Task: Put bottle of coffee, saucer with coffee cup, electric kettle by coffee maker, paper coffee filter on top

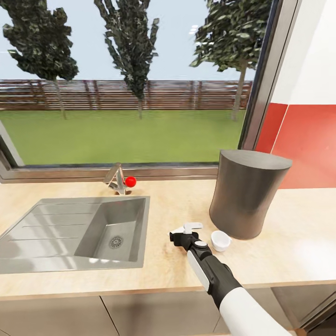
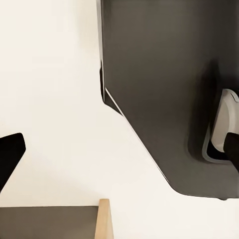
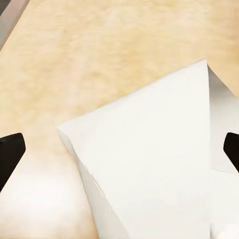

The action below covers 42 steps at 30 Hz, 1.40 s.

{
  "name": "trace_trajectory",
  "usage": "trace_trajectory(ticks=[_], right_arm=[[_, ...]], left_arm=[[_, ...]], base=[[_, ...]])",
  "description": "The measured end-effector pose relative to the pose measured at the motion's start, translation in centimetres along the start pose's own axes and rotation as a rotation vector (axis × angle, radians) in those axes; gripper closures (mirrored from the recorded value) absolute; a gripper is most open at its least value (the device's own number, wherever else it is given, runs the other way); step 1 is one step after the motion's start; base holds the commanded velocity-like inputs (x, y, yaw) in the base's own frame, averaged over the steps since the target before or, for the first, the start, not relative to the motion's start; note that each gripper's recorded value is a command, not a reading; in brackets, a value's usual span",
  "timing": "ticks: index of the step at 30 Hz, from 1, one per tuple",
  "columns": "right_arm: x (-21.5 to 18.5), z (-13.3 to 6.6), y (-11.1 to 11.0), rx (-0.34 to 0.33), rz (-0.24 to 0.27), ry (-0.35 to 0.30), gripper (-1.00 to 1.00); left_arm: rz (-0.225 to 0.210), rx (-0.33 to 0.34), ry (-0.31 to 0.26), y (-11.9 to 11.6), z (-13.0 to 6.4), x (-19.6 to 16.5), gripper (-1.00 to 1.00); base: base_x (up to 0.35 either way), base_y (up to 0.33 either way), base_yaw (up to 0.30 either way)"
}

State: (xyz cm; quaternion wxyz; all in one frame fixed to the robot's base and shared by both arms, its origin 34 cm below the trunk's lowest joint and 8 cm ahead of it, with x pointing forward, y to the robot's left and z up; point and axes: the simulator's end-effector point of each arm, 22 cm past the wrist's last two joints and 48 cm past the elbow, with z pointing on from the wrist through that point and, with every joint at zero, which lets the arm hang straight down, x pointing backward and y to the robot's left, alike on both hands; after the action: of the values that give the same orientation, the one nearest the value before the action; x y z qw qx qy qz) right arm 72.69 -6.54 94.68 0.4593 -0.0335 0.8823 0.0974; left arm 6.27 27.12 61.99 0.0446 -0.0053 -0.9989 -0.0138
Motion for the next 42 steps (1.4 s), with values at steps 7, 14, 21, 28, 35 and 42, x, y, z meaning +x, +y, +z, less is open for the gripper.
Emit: trace_trajectory(ticks=[7, 14, 21, 28, 35, 42], right_arm=[[0.6, 0.1, -0.2, 0.004, 0.001, 0.008, -1.0], [1.0, 0.5, -0.6, 0.013, 0.01, -0.023, -1.0], [1.4, 0.6, -0.7, 0.015, 0.01, -0.022, 1.0], [1.4, 0.6, -0.8, 0.015, 0.01, -0.022, 1.0], [1.4, 0.6, -0.8, 0.015, 0.011, -0.022, 1.0], [1.4, 0.6, -0.8, 0.015, 0.011, -0.022, 1.0]], left_arm=[[0.0, 0.0, 0.001, 0.0, 0.0, 0.0, -1.0], [0.0, -0.003, 0.001, 0.2, 0.0, 0.1, -1.0], [0.0, -0.007, 0.0, 0.5, 0.0, 0.1, -1.0], [0.0, -0.007, 0.001, 0.5, 0.0, 0.1, -1.0], [0.0, -0.007, 0.0, 0.5, 0.0, 0.1, -1.0], [0.0, -0.006, -0.001, 0.5, 0.0, 0.1, -1.0]], base=[[0.06, 0.0, 0.0], [0.015, 0.0, 0.0], [0.0, 0.0, 0.0], [0.0, 0.0, 0.0], [0.0, 0.0, 0.0], [0.0, 0.0, 0.0]])
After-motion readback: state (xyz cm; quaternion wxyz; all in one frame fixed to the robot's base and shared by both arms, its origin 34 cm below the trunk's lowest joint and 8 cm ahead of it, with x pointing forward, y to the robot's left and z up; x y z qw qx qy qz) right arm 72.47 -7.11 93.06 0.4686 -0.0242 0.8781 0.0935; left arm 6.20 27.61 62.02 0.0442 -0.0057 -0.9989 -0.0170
